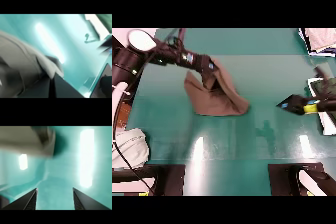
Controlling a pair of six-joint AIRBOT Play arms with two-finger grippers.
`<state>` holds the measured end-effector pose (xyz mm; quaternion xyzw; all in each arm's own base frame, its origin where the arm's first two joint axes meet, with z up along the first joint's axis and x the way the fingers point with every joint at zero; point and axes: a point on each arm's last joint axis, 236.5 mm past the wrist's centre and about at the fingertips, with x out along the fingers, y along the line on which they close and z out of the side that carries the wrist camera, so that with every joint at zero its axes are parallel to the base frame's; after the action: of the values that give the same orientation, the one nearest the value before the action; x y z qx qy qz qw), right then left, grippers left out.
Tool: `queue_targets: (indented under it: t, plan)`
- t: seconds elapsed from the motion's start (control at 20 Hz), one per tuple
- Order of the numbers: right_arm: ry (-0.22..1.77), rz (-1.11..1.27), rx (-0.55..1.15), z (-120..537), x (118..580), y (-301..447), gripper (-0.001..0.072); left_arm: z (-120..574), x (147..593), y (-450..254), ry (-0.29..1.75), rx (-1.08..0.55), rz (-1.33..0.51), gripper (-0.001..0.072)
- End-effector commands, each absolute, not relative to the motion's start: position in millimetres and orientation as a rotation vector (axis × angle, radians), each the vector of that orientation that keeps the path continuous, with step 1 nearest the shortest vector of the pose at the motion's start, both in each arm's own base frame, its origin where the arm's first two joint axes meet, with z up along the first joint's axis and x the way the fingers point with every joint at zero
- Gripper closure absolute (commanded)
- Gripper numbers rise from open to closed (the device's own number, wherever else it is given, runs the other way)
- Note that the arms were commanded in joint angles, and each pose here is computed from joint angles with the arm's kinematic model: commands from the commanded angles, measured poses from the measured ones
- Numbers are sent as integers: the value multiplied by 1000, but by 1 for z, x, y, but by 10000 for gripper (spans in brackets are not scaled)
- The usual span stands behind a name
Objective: Fold the shirts.
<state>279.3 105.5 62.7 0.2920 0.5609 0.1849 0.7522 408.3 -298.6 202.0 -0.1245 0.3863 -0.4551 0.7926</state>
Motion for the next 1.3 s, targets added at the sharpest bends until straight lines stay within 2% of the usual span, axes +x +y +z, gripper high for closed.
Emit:
queue_targets:
  t: [0.0, 0.25, 0.8, 0.9, 0.95, 1.0, 1.05, 1.25]
  plan:
    - [1196, 413, 710, 8, 277, 147, 196, 254, 398, -300, 742, -222, -1034, 684]
    - [1048, 416, 720, -5, 295, 196, 198, 256, 386, -299, 793, -231, -1049, 684]
    - [1122, 455, 621, -47, 346, 279, 205, 234, 396, -282, 828, -131, -962, 684]
    - [1111, 468, 601, -49, 353, 291, 360, 233, 396, -281, 829, -128, -960, 684]
    - [1093, 469, 594, -47, 358, 294, 489, 233, 396, -281, 829, -126, -959, 683]
    - [1076, 470, 590, -44, 362, 295, 662, 233, 397, -281, 829, -125, -957, 683]
    - [1056, 470, 589, -39, 367, 294, 695, 233, 397, -281, 829, -124, -956, 684]
    - [903, 480, 504, 12, 386, 260, 698, 253, 403, -268, 756, -63, -903, 684]
